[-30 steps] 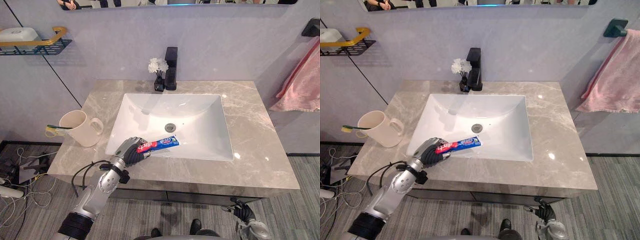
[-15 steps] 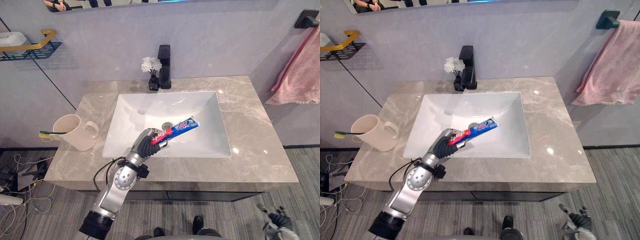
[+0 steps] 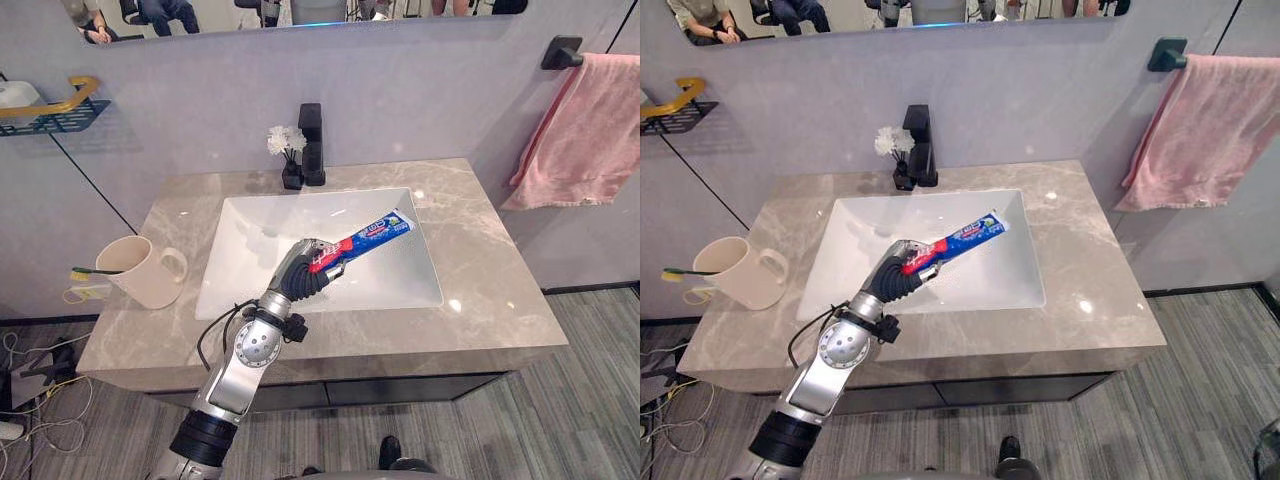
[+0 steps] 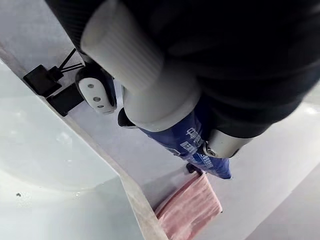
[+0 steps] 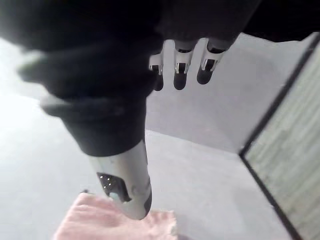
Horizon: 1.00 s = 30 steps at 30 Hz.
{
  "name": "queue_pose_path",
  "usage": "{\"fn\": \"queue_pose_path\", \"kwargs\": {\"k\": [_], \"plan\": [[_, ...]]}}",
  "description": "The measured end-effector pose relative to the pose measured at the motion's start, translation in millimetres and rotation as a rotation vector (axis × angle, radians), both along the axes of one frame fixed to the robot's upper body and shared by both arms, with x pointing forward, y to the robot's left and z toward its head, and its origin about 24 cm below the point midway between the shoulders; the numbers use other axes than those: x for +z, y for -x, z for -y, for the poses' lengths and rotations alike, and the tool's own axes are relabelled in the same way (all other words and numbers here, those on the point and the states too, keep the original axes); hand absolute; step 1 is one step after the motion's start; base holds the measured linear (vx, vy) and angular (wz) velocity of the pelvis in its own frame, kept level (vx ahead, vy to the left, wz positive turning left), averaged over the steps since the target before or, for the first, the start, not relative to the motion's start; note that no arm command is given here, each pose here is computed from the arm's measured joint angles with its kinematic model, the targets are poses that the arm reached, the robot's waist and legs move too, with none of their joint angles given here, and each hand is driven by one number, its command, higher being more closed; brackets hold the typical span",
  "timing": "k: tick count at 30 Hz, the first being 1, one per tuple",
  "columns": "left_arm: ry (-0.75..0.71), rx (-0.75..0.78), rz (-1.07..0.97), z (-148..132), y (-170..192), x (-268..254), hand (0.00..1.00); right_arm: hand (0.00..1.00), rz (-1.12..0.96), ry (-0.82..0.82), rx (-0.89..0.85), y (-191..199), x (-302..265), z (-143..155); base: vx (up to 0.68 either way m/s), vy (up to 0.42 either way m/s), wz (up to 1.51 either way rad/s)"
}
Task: Organize washtable
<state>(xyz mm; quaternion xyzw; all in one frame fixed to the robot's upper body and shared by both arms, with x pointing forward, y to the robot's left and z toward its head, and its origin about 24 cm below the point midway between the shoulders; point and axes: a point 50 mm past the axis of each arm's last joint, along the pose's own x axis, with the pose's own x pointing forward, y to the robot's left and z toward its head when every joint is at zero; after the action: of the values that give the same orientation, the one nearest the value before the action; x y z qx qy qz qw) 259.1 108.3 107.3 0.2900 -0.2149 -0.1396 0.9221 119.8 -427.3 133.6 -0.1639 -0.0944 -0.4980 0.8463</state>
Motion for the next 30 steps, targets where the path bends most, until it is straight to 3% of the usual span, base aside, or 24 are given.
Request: {"fn": "queue_pose_path", "kwargs": {"k": [5,10,15,20,30], "plan": [[0.009,0.017,0.002,-5,5,0,1.00,0.00,0.202,0.274,0.284,-57,73,-45,0.00,0.032,-0.10],[0.023,-0.023,-0.020,0,8,-2,1.00,0.00,0.353,0.299,0.670,-104,93,-106,0.00,0.010,0.05],[0.045,-0.064,0.016,5,13,7,1.00,0.00,0.375,0.236,0.988,-126,91,-149,0.02,0.014,0.21],[0.068,-0.068,0.014,5,13,8,1.00,0.00,0.435,0.154,1.151,-139,90,-175,-0.01,0.024,0.12],[0.132,0.013,0.092,-3,13,20,1.00,0.00,0.457,-0.168,1.438,-154,56,-229,-0.03,0.022,0.04]]}}
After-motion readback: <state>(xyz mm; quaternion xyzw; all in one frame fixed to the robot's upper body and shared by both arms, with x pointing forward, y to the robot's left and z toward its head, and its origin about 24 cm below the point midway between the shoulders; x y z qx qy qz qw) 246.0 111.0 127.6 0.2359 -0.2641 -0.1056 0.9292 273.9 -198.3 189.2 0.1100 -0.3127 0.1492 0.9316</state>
